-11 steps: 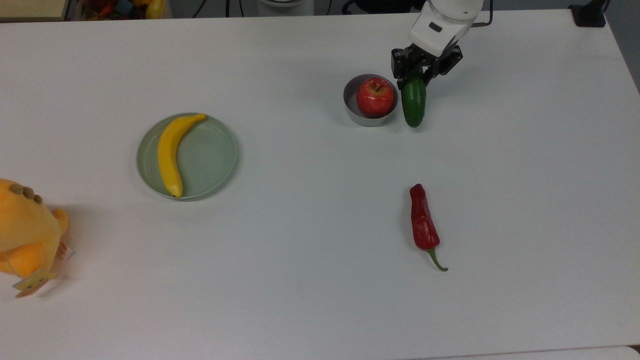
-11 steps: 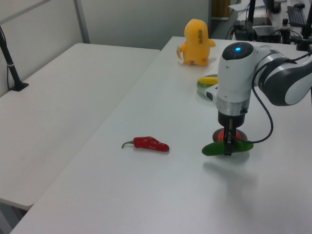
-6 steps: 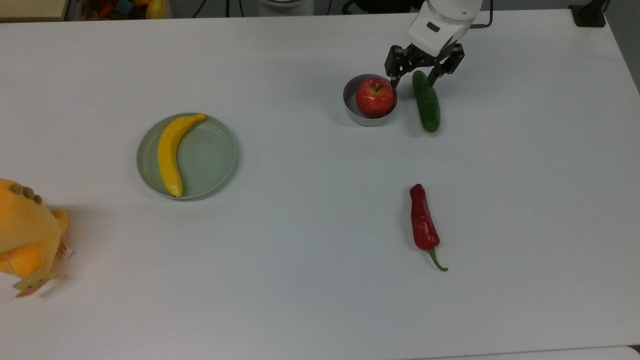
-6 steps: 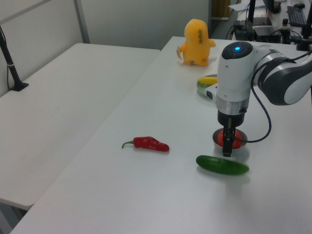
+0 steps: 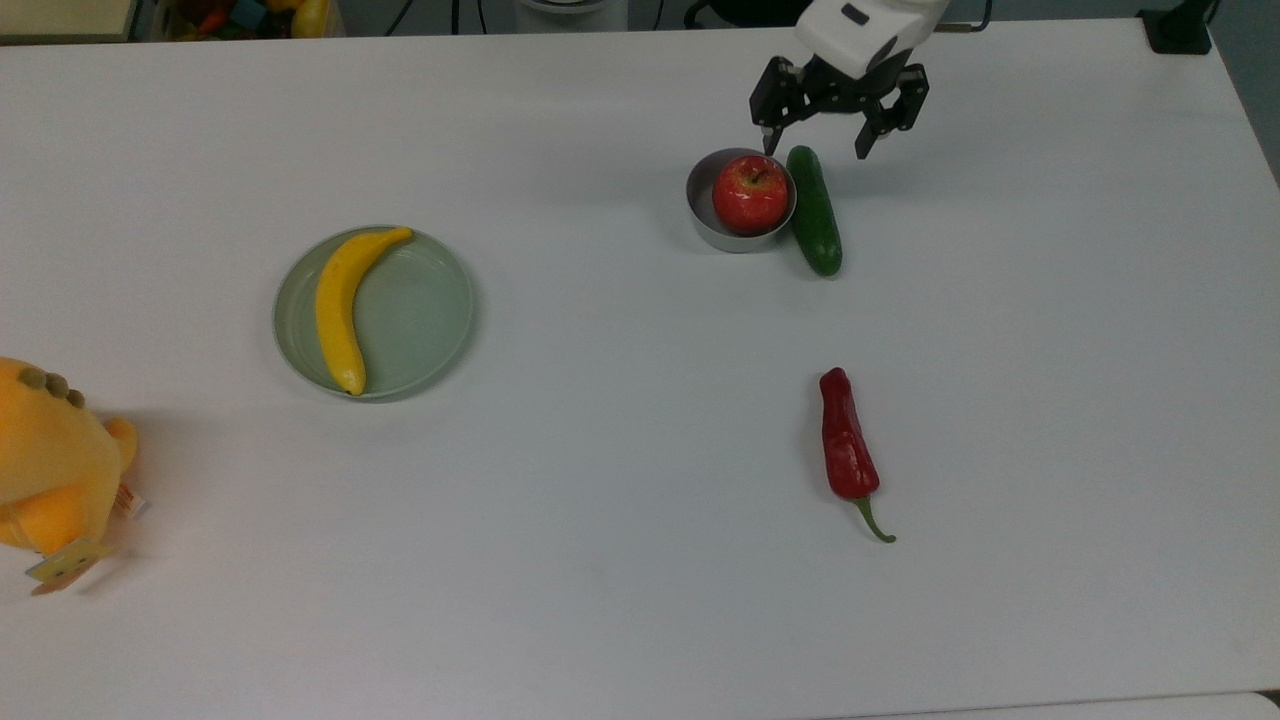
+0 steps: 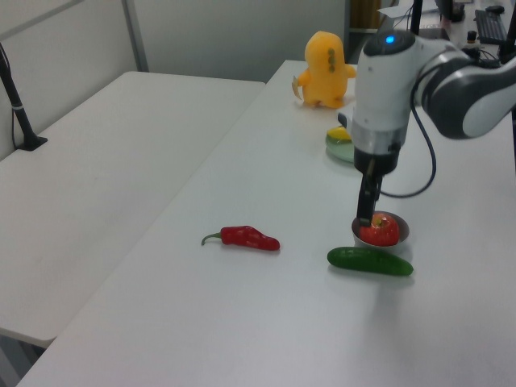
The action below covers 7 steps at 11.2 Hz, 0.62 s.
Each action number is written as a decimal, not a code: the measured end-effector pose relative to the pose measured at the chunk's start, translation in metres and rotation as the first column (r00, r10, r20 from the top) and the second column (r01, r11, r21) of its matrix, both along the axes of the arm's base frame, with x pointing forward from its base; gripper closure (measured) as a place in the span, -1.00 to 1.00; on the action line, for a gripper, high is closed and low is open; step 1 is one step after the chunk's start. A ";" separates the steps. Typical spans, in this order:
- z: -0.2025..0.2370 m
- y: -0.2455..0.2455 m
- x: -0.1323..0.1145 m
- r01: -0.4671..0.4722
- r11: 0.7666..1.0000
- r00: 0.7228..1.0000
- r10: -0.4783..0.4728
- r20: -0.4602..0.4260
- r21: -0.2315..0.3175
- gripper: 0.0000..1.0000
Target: Put the cucumber on the left side of the bowl
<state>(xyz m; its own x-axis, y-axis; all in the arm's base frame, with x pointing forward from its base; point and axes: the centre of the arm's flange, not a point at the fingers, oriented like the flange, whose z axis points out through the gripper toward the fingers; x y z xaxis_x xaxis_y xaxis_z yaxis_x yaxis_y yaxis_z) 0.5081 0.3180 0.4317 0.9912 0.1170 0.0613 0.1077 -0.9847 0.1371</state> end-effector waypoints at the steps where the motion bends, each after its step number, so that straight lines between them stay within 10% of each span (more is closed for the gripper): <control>1: 0.019 -0.006 0.004 0.016 1.000 1.000 -0.016 0.023 0.007 -1.00; 7: 0.139 -0.092 0.023 0.234 0.969 0.968 -0.240 0.078 0.085 -1.00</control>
